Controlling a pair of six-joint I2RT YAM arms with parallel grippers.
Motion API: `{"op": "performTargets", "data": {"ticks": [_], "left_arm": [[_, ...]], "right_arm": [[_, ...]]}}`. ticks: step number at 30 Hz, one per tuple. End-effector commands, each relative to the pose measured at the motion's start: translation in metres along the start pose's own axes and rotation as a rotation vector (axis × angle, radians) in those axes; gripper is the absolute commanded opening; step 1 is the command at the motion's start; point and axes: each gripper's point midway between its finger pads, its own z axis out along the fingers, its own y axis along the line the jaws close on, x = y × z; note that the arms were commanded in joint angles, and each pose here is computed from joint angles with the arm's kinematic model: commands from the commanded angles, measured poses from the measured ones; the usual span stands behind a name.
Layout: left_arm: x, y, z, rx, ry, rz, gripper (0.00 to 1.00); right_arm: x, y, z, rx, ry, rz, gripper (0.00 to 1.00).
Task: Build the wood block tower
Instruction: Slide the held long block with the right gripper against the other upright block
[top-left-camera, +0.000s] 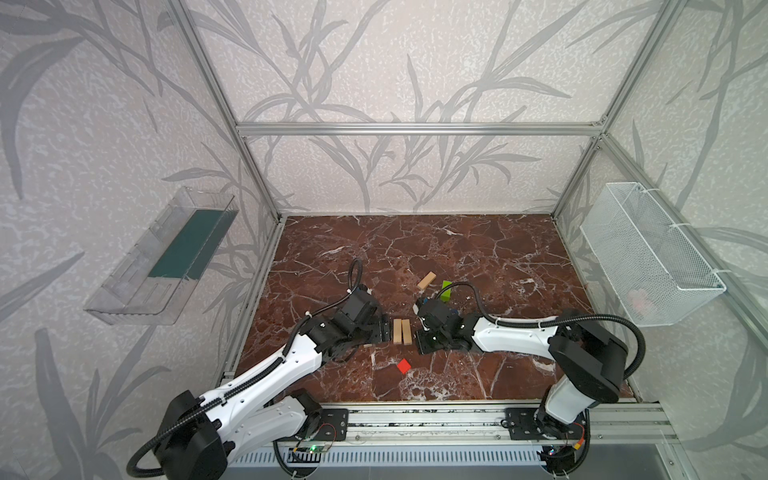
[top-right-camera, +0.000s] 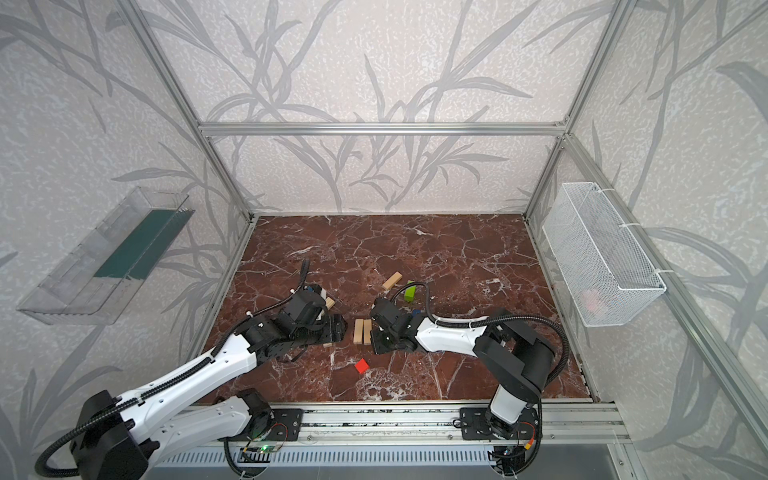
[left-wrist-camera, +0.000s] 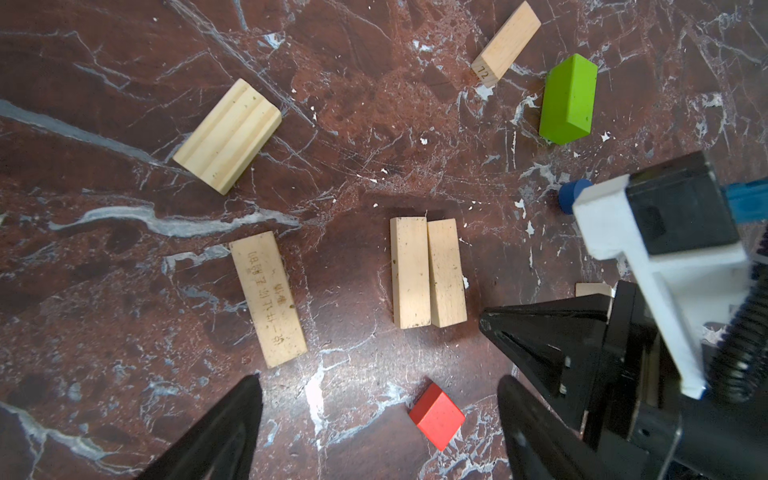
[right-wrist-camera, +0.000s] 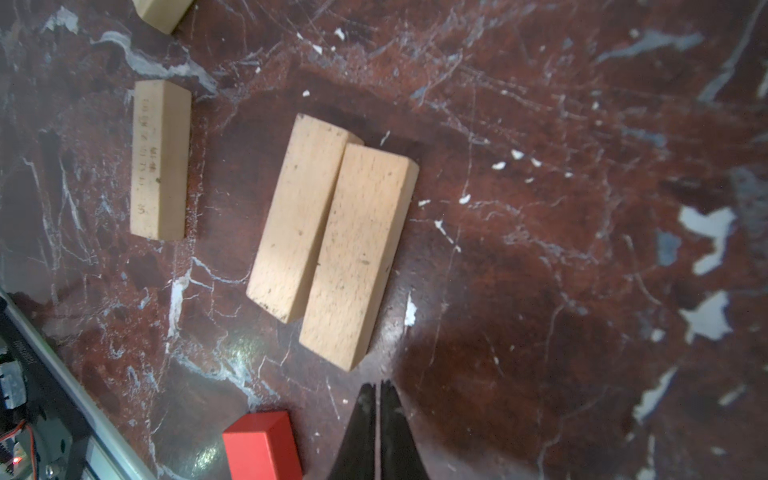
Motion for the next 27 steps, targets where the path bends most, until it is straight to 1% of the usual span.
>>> {"op": "performTargets", "data": {"ticks": [1,3,5,11,20,27], "left_arm": [[-0.01,-0.003,-0.006,0.0,-0.023,0.006,0.87],[-0.009,-0.003,-0.006,0.002,-0.027,0.006,0.87],[-0.01,-0.002,-0.005,-0.002,-0.029,0.006,0.87],[-0.01,-0.001,-0.005,-0.007,-0.031,0.005,0.87],[-0.01,0.002,-0.004,-0.018,-0.03,0.003,0.87],[-0.011,0.003,-0.005,-0.021,-0.031,0.003,0.87]], "right_arm": [[-0.008,-0.001,0.001,0.024,-0.008,-0.009,0.08],[-0.011,0.001,0.001,0.021,-0.016,-0.009,0.08],[-0.006,-0.004,0.009,0.035,0.01,-0.037,0.08],[-0.005,-0.003,0.014,0.035,0.019,-0.04,0.07],[-0.006,0.005,0.02,-0.01,0.025,-0.034,0.07],[-0.007,0.004,0.021,-0.001,0.026,-0.035,0.07]]}}
